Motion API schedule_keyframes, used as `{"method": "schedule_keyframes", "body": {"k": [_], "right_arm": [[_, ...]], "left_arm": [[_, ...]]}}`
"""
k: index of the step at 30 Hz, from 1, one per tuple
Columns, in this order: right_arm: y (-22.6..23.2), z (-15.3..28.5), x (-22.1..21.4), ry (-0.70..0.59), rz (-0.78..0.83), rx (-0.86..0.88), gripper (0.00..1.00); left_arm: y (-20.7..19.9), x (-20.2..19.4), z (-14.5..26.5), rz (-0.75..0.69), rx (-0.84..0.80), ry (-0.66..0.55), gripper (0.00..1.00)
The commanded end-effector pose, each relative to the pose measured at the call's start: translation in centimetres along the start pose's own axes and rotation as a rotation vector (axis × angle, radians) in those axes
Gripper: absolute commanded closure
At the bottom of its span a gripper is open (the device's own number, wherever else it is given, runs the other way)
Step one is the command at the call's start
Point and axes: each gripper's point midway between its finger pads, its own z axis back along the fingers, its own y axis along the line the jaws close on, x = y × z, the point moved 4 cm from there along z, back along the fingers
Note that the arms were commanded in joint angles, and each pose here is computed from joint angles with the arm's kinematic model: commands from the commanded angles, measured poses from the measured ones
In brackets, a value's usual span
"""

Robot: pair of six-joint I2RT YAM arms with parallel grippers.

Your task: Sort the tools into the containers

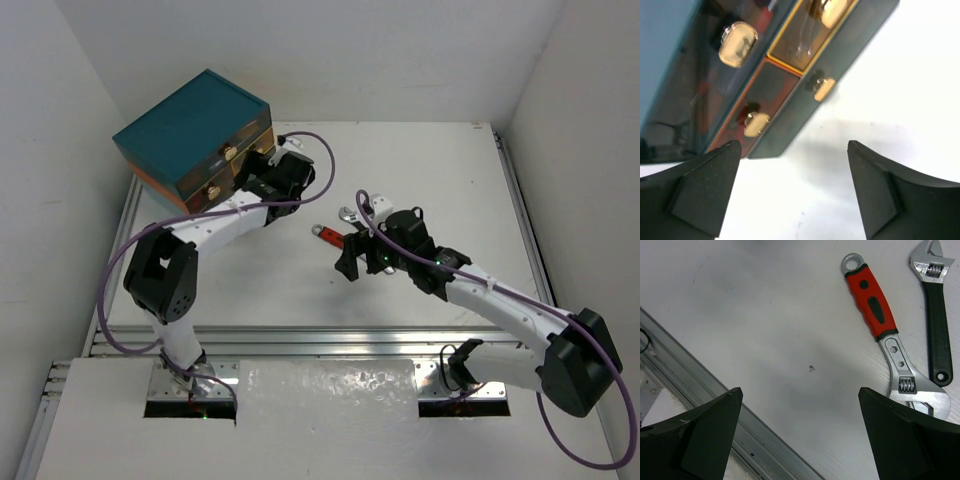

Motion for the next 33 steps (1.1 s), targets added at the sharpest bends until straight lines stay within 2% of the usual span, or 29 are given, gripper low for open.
{"method": "schedule_keyframes", "body": {"k": [1, 6, 14, 18, 23, 25, 30, 33], "right_arm": [[1.1, 0.5, 1.7, -0.083, -0.021, 0.058, 0.01], [0.6, 1.4, 1.1, -0.104, -0.021, 0.038, 0.01], [1.0, 2.3, 0.7, -0.126, -0.012, 0.082, 0.01], [1.2, 2.4, 0.6, -0.128, -0.005, 0.096, 0.01], [1.4, 2.2, 0.4, -0.118, -0.006, 0.116, 0.01], [1.5, 2.0, 0.7, -0.13, -0.003, 0.129, 0.01], [1.7, 1.7, 0.6, -0.125, -0.006, 0.144, 0.01], [1.8, 1.6, 0.7, -0.125, -0.006, 0.15, 0.01]], "left_arm": [[0.0, -0.7, -2.5, -0.065, 0.145, 0.027, 0.1], [-2.9, -2.0, -6.7, -0.218, 0.201, 0.051, 0.11], [-4.8, -0.8, -10.7, -0.215, 0.245, 0.005, 0.19], [-5.7, -3.4, -13.2, -0.266, 0.278, 0.057, 0.21], [-6.4, -5.2, -15.2, -0.297, 0.283, 0.087, 0.27], [-6.4, -5.2, -15.6, -0.294, 0.287, 0.09, 0.34], [-5.9, -4.9, -16.2, -0.288, 0.31, 0.091, 0.34], [-5.9, -5.0, -16.7, -0.287, 0.303, 0.099, 0.46]]}}
